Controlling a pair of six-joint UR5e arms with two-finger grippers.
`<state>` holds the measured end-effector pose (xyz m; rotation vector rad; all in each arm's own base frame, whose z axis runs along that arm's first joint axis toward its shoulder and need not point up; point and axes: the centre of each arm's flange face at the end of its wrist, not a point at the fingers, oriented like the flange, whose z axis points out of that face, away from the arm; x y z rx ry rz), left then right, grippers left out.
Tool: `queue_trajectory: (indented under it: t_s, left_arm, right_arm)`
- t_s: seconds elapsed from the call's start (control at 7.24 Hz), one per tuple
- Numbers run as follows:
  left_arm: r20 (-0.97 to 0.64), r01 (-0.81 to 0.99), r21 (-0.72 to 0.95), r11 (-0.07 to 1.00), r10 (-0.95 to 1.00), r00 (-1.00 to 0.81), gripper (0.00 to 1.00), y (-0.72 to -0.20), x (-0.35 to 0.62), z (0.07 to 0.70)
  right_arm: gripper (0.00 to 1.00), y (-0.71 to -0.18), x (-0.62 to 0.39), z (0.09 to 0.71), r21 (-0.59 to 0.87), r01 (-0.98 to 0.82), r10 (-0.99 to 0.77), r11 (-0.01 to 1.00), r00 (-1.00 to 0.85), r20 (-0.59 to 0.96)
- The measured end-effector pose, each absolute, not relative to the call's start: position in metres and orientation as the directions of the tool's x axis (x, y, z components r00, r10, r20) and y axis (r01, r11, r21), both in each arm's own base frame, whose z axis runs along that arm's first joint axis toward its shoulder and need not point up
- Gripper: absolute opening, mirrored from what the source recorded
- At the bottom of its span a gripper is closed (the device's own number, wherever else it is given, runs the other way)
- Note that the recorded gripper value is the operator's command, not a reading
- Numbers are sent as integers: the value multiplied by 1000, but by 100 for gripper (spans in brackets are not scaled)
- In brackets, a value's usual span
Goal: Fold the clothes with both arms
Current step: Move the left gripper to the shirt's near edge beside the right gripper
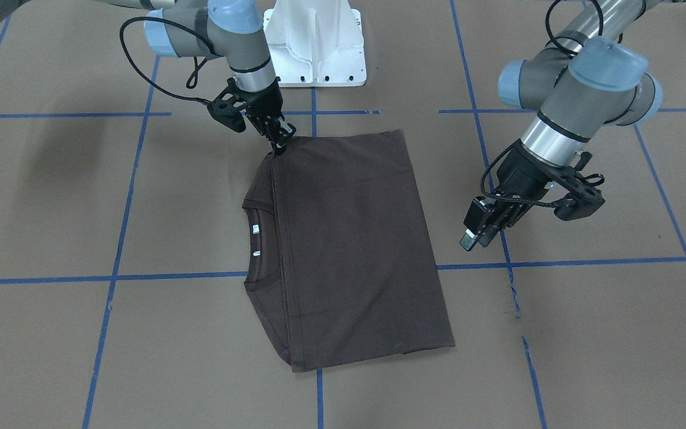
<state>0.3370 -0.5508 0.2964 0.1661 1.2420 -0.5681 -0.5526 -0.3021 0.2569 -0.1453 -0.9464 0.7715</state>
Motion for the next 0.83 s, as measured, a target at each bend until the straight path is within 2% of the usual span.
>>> queue_trajectory:
  t_s: [0.14,0.41,0.83]
  left_arm:
    - [-918,468,-248,848,-360,165,51,-527,351,284]
    - [-889,398,-357,845,-438,133,51,-440,383,274]
    - [-819,380,-440,814,-537,201,52,-322,438,275]
  right_arm:
    - [0,-287,-544,254,-431,-524,649,735,358,672]
    - [0,-244,-536,245,-431,-515,650,741,390,652]
    - [0,-214,-535,246,-409,-530,648,743,417,638]
